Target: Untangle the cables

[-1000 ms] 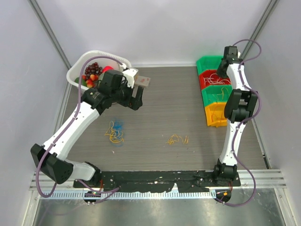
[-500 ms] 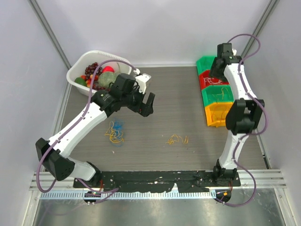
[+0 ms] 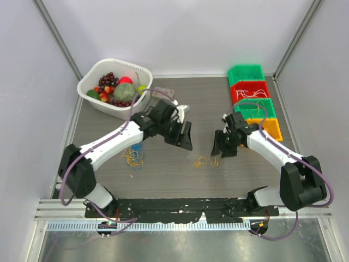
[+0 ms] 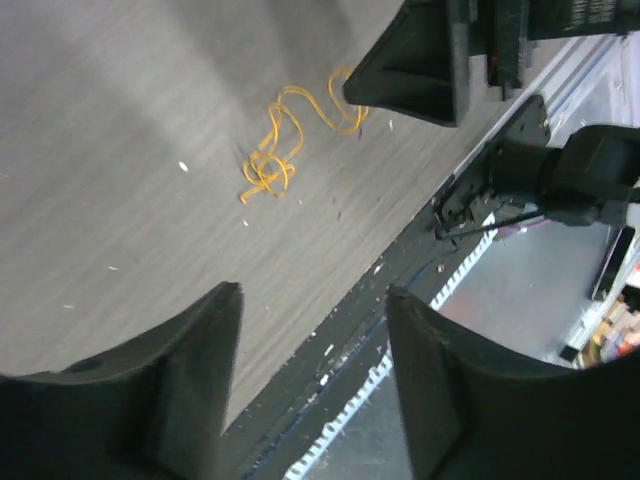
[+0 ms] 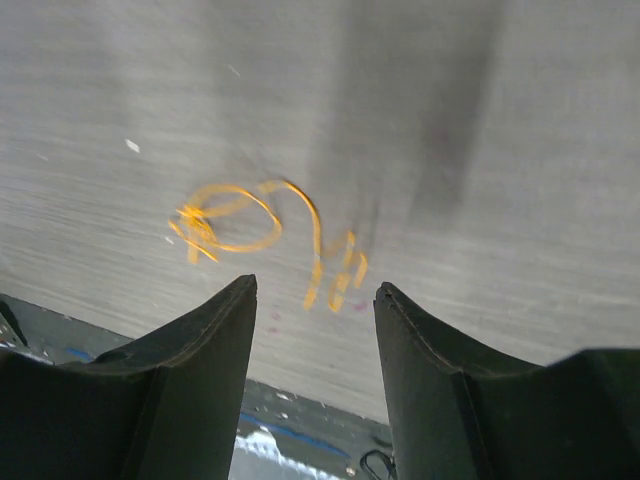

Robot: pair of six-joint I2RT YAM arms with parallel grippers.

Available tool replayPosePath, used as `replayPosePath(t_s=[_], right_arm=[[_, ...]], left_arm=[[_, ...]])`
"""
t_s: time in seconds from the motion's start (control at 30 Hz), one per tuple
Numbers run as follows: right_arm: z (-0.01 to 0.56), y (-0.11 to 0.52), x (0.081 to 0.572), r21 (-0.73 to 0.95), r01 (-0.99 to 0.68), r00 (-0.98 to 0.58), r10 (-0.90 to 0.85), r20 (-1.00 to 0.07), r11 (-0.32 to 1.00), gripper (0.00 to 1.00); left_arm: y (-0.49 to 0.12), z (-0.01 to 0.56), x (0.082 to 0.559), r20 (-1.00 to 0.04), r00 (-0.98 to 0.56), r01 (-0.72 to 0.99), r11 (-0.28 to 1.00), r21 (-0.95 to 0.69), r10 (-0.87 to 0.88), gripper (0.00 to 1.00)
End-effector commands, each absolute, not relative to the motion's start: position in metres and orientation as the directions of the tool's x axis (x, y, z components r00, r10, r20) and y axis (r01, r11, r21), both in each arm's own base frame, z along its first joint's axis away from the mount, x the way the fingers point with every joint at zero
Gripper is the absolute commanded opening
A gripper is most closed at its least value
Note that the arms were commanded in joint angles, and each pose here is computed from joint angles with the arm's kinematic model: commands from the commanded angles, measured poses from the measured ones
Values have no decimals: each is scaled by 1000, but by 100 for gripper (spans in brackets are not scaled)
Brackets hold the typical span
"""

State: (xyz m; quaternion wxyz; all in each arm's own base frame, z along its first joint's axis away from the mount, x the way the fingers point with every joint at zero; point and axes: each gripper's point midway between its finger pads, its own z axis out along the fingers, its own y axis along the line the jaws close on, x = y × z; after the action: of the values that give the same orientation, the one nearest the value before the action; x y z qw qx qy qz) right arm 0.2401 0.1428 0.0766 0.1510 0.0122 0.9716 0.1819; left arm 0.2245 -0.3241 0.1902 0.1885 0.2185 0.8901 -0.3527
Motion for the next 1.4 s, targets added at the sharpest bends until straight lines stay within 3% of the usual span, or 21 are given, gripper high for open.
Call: replayPosePath(t_s=[0.0, 0.03, 0.13, 0.23, 0.57, 0.77, 0.8, 0.93, 1.03, 1.2, 1.37], right_arm=[[78, 144, 220, 437, 17, -941, 163, -298, 899, 54], [77, 142, 218, 435, 23, -939, 169, -300, 900, 53], [75, 142, 210, 458, 65, -933, 217, -288, 887, 36], [67, 143, 202, 464, 103, -940, 239, -245, 880, 34], [58, 139, 217, 442, 127, -920, 272, -281, 888, 32], [48, 141, 222, 428, 147, -929, 273, -250, 892, 21], [49, 140, 222, 425, 148, -927, 276, -255, 893, 19], [49, 135, 221, 405, 146, -924, 270, -270, 903, 1], [46, 126, 224, 357, 172, -917, 282, -283, 918, 0], [69, 90, 237, 223, 266, -842, 339, -420, 938, 1], [107, 80, 254, 237, 290, -755, 374, -538, 927, 1]], left_arm=[[-351, 156, 215, -370, -899, 428, 647, -630, 234, 55], [-355, 144, 216, -341, -910, 409, 647, -643, 237, 50], [-370, 130, 224, -333, -909, 413, 645, -643, 251, 42], [-382, 114, 234, -322, -904, 425, 656, -624, 280, 45], [-414, 70, 250, -288, -896, 444, 665, -601, 338, 51], [-425, 51, 237, -238, -893, 442, 647, -621, 382, 50], [-425, 49, 235, -234, -892, 443, 643, -624, 386, 47], [-417, 49, 235, -244, -885, 460, 657, -597, 397, 17], [-405, 59, 241, -287, -867, 497, 674, -546, 407, 3], [-369, 101, 267, -400, -864, 481, 731, -484, 305, 0], [-331, 142, 282, -481, -864, 417, 749, -515, 150, 0]])
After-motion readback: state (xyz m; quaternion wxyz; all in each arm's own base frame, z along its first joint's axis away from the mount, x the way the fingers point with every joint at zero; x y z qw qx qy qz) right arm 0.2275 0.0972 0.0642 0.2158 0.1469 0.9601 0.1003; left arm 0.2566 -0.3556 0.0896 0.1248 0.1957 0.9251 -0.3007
